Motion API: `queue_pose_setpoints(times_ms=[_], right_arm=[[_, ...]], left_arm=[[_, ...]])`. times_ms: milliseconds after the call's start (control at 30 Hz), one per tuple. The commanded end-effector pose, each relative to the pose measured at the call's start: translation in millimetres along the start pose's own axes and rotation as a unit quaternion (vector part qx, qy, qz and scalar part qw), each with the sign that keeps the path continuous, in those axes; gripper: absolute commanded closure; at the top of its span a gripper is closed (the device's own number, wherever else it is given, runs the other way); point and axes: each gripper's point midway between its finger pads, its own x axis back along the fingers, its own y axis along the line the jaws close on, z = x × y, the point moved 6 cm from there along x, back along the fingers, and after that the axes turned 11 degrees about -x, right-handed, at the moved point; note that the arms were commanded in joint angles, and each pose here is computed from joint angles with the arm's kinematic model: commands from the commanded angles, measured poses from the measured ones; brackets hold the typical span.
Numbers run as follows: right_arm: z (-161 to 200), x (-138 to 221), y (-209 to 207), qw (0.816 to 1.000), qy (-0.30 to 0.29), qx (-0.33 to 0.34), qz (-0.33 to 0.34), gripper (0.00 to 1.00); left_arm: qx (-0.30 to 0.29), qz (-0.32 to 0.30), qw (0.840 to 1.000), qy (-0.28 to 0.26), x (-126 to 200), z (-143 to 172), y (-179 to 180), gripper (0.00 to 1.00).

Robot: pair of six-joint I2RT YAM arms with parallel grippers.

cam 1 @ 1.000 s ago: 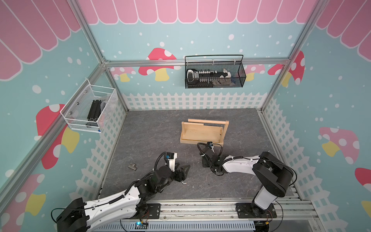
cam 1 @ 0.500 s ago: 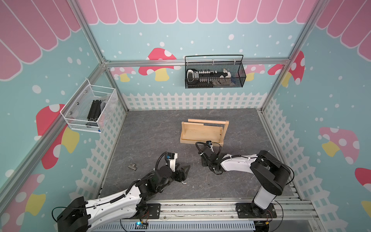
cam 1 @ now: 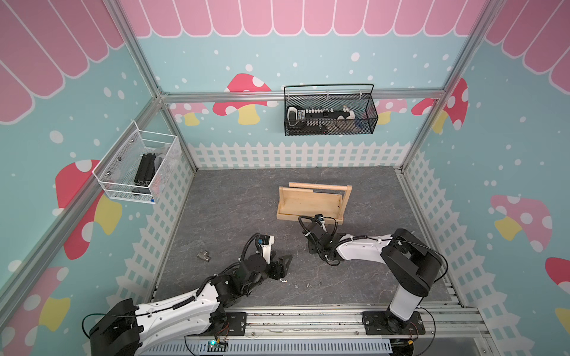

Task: Take the necklace off the jewelry display stand
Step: Adjust the necklace at the center of the board.

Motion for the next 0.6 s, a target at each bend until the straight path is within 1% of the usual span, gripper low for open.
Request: queue_pose_setpoints(times_ms=[0,267,567], right_arm=[[7.1,-8.1,-9.5,0.999,0.021,0.008,0.027,0.84],[4.8,-9.1,-10.5,0.999,0.026,0.005,0.024,0.84],[10.5,-0.2,-16.5,0.999,0.03,-0.005,0.012,0.84]], left_arm=[[-0.002,0.004,1.0,-0.016,-0.9,-14.0,-5.0,0.23],[-0.004,0.006,1.0,-0.011,-4.8,-14.7,-7.2,0.23],[-0.003,0.01,1.0,-0.011,-7.1,-16.1,-9.4,0.23]])
